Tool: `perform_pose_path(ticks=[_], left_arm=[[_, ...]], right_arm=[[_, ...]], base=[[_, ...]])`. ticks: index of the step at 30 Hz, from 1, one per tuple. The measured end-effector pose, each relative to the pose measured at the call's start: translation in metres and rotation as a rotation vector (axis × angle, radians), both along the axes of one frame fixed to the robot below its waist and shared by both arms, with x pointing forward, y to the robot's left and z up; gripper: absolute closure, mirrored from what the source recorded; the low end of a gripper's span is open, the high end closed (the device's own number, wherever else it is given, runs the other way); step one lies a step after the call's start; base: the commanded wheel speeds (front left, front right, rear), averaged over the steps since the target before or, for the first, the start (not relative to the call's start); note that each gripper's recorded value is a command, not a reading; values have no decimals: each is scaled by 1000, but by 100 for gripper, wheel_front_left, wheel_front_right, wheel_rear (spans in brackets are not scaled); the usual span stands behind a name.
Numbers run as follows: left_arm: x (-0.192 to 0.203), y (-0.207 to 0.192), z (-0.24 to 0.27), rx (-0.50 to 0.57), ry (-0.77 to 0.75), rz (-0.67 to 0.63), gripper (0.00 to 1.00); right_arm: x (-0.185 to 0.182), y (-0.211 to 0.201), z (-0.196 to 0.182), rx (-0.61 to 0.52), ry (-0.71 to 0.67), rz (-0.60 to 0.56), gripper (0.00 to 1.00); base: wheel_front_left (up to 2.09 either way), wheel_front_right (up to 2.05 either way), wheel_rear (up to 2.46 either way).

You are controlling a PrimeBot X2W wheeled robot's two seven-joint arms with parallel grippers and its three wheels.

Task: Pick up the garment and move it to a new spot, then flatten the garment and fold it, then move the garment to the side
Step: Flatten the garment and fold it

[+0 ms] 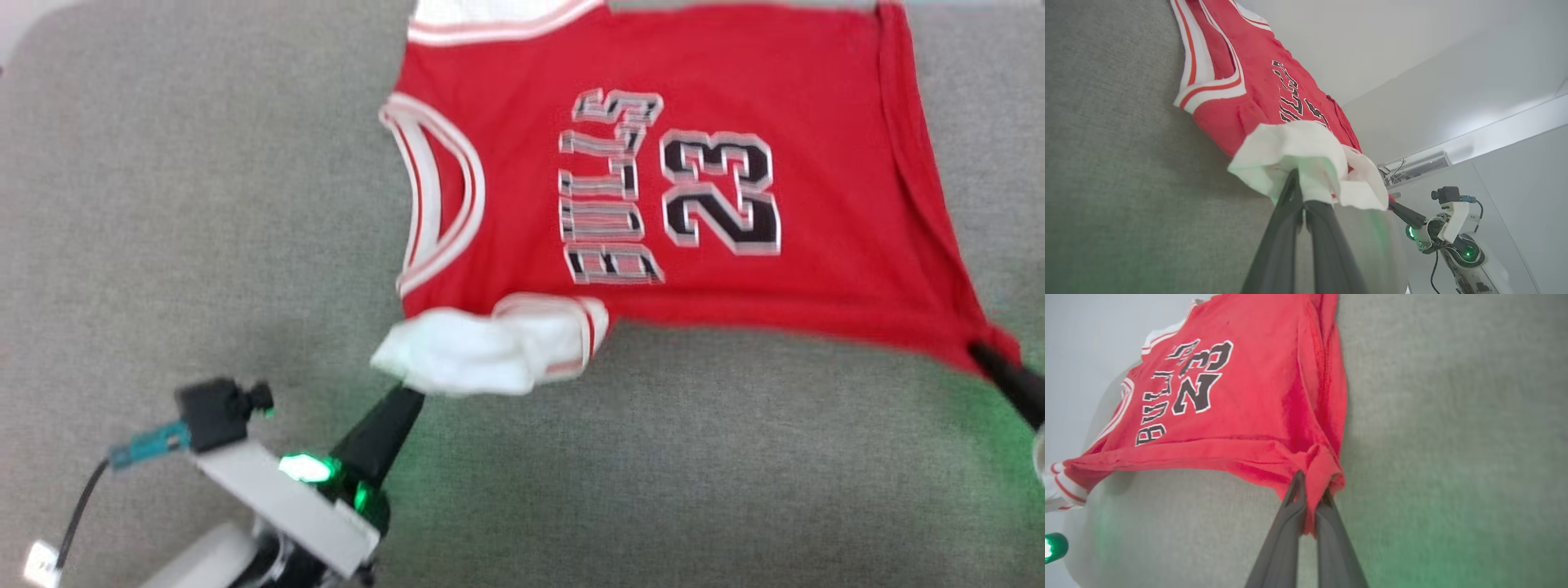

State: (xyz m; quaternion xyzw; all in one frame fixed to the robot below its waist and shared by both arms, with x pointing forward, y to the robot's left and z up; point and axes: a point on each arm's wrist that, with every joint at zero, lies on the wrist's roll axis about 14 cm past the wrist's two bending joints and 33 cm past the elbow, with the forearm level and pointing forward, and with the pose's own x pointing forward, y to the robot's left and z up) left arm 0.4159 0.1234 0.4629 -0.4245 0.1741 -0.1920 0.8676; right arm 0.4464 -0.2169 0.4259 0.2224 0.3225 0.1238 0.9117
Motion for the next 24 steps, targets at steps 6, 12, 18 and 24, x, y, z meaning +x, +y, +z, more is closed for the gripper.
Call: perform_pose_path(ticks=[6,12,18,24], left_arm=[[-39,7,3,34,16,-31,100],[-62,1,11,39,27,-77,100],[-43,0,23,60,-35,-71,100],[-3,-13,32,90,-84,-138,100]], right_arm=[[-55,-6,9,6,49,-23,100],[-84,-10,25,-10,63,-52,100],[-66,-8,39,-13,14,-70,100],[-25,-4,39,-16,-14,-66,100]], base=[[0,0,0],[0,0,0],[0,0,0],[0,0,0]])
